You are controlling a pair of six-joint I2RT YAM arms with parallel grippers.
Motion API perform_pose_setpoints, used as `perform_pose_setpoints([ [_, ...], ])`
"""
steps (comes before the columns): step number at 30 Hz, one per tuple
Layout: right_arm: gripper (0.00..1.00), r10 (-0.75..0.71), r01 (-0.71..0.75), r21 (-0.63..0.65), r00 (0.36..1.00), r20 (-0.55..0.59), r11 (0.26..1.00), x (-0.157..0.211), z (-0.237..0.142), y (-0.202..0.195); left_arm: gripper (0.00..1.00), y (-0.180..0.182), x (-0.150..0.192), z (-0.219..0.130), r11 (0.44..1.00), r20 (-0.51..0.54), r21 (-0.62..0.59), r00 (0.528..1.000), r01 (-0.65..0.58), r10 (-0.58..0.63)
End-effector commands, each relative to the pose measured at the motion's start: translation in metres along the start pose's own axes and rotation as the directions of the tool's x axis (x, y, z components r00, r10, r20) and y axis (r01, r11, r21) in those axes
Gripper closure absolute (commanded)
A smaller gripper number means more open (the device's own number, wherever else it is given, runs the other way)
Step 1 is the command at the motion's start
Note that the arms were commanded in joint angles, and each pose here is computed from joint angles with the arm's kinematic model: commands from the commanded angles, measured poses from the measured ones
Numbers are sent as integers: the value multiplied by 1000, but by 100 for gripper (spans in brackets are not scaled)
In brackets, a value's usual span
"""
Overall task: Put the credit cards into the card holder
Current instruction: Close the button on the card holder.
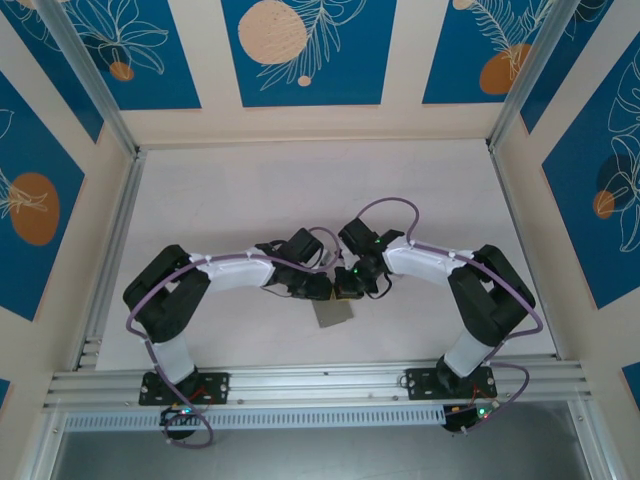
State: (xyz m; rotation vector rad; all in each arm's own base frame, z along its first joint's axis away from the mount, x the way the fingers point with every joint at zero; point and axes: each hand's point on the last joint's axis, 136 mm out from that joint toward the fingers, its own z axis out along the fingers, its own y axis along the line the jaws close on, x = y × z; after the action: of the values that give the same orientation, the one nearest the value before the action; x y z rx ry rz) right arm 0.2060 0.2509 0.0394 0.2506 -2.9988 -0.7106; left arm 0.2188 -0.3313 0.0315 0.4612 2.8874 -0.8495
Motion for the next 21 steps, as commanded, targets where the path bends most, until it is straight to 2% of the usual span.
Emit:
perform_pose_setpoints([
  [1,100,-3,-1,-117,999,-34,993,3,13,19,78,18,28,22,999,-91,-47,996,18,-23],
  [9,100,30,-37,-256,999,-32,966,5,-2,20,78,19,28,23,999,-89,-49,996,19,-24],
  [21,100,66,-107,-418,992,-111,902,2,-6,22,78,17,27,24,999,-75,-36,997,21,-23],
])
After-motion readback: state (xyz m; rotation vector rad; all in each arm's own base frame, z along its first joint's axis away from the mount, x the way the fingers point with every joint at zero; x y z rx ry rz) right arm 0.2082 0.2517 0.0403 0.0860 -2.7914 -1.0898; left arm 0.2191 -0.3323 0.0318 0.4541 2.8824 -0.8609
